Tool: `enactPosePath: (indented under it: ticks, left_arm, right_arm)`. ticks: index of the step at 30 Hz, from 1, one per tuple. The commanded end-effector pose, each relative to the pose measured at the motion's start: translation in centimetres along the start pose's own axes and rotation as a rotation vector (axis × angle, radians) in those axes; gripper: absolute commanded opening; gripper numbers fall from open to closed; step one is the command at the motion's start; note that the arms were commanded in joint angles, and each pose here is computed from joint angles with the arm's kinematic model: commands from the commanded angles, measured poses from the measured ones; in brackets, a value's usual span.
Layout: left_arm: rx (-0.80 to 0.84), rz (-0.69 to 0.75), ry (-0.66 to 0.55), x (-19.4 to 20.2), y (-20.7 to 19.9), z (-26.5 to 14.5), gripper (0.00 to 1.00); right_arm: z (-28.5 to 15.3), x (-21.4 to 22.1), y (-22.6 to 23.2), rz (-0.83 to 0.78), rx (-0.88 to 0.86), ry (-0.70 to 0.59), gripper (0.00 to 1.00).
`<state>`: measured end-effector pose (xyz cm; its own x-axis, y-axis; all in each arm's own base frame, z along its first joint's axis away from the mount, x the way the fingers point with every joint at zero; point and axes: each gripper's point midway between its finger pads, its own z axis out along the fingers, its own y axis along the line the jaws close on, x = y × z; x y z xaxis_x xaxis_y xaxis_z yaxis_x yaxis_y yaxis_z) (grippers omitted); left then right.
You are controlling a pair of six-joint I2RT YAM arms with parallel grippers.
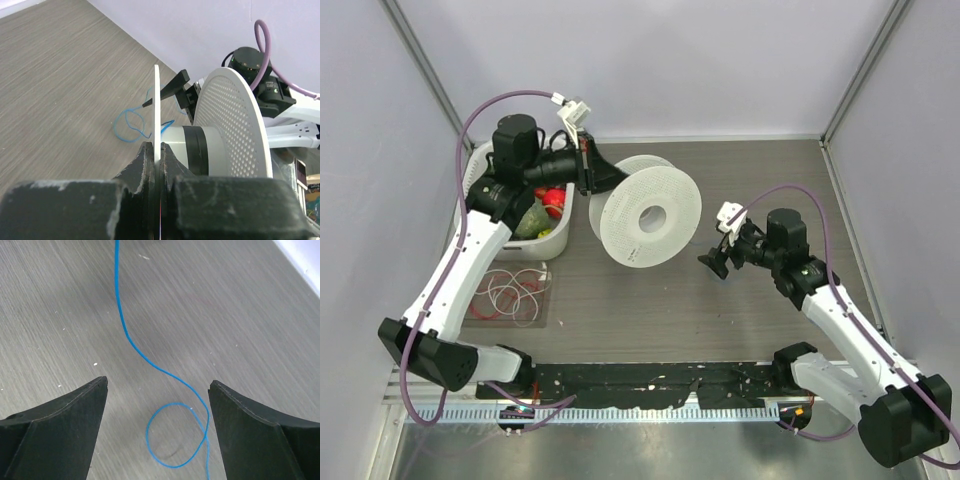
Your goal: Wrap the cables
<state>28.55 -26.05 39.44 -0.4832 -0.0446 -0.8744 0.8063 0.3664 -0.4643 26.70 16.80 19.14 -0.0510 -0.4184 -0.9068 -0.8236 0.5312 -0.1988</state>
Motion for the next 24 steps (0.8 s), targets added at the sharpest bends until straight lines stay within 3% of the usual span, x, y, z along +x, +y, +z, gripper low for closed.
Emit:
enactPosePath:
  ticks: [1,13,17,20,24]
  left_arm:
    - [0.028,0.019,-0.101,-3.9,-2.4,-1.0,0.0]
    - [0.097,-0.062,-0.166,-5.2,-3.9,-0.9,0.0]
    - [0.048,-0.079,-0.222,-6.2,-3.0,-1.3,0.0]
    - [-0.033,-0.089,-0.288,-7.6,-1.2,-2.1,0.0]
    - [-0.103,-0.097,-0.351,-8.8,0.5,-2.7,0.0]
  right_arm:
    - [0.5,-3.6,-1.3,-0.129,0.028,-0.163,0.87]
    - [3.4,-2.0,-1.2,-0.163,-0.041,-0.16,0.72]
    - [3.8,-1.8,-1.2,-0.146,-0.054,-0.15,0.51]
    - [3.4,-0.9,-0.6,-0.139,-0.068,-0.116,0.3]
    - [2.9,0.2,0.1,-0.125,-0.079,-0.076,0.11]
